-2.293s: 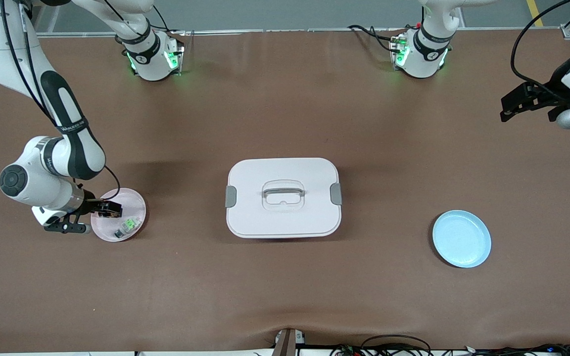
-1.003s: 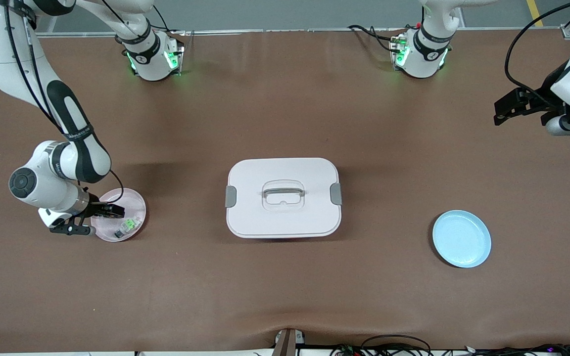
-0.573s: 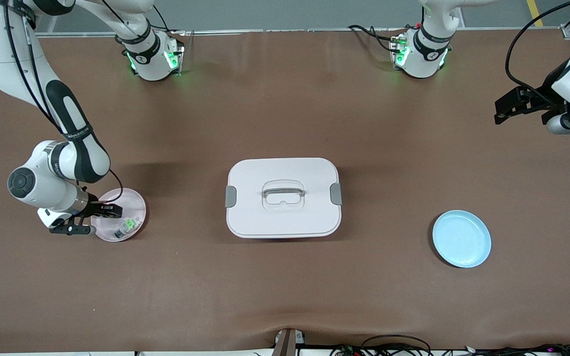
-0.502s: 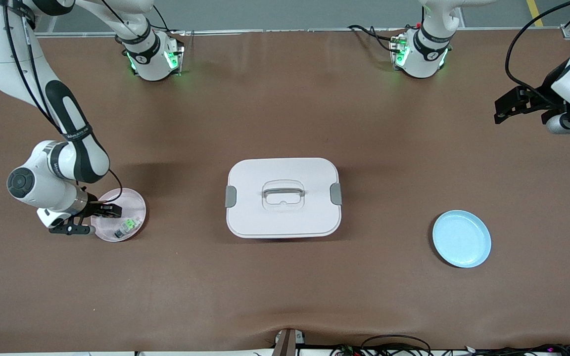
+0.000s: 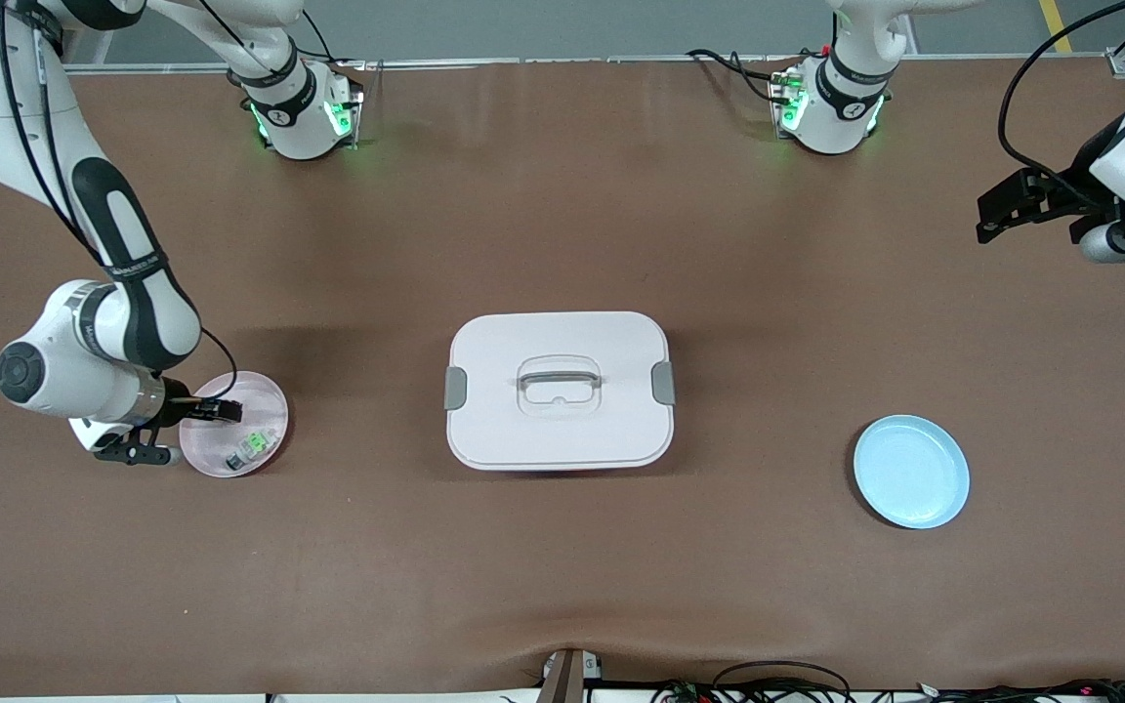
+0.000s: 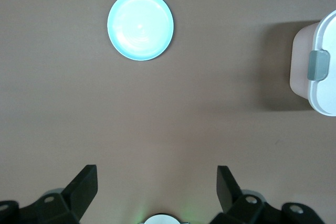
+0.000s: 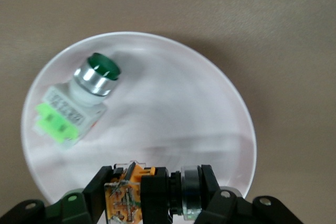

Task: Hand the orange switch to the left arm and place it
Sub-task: 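Lift the switch with the right gripper over the white box, then hold the switch above the box while the left gripper grasps it, then carry the switch with the left gripper toward the blue plate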

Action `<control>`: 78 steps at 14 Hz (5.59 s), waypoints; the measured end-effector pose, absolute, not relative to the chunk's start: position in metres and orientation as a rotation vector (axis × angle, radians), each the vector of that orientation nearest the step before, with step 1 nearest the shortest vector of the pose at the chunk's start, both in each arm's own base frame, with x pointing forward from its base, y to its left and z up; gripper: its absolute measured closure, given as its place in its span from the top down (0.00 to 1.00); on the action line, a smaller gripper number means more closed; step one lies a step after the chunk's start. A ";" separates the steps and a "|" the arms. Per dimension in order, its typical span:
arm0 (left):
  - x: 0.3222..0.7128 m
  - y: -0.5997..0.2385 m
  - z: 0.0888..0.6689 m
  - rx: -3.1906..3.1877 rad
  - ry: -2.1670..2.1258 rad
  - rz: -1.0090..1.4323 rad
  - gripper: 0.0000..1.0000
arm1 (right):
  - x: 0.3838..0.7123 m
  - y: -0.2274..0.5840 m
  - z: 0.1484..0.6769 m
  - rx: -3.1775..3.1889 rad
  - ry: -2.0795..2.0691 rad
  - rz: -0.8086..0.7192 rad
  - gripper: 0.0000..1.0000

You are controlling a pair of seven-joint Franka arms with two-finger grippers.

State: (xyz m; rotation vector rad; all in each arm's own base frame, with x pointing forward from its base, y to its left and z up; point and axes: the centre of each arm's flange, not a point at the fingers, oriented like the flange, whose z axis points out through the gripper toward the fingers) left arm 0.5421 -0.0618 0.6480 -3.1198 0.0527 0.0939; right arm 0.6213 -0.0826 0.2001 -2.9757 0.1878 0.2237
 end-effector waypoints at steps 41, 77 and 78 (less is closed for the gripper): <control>0.557 -0.171 0.634 -3.532 -0.147 0.146 1.00 | 0.591 0.438 0.546 -1.805 1.780 0.821 0.73; 0.594 -0.297 0.562 -3.806 0.005 0.081 0.34 | 0.583 0.521 0.531 -1.534 1.845 0.811 0.73; 0.594 -0.296 0.562 -3.792 0.013 0.070 0.34 | 0.583 0.522 0.531 -1.530 1.847 0.811 0.78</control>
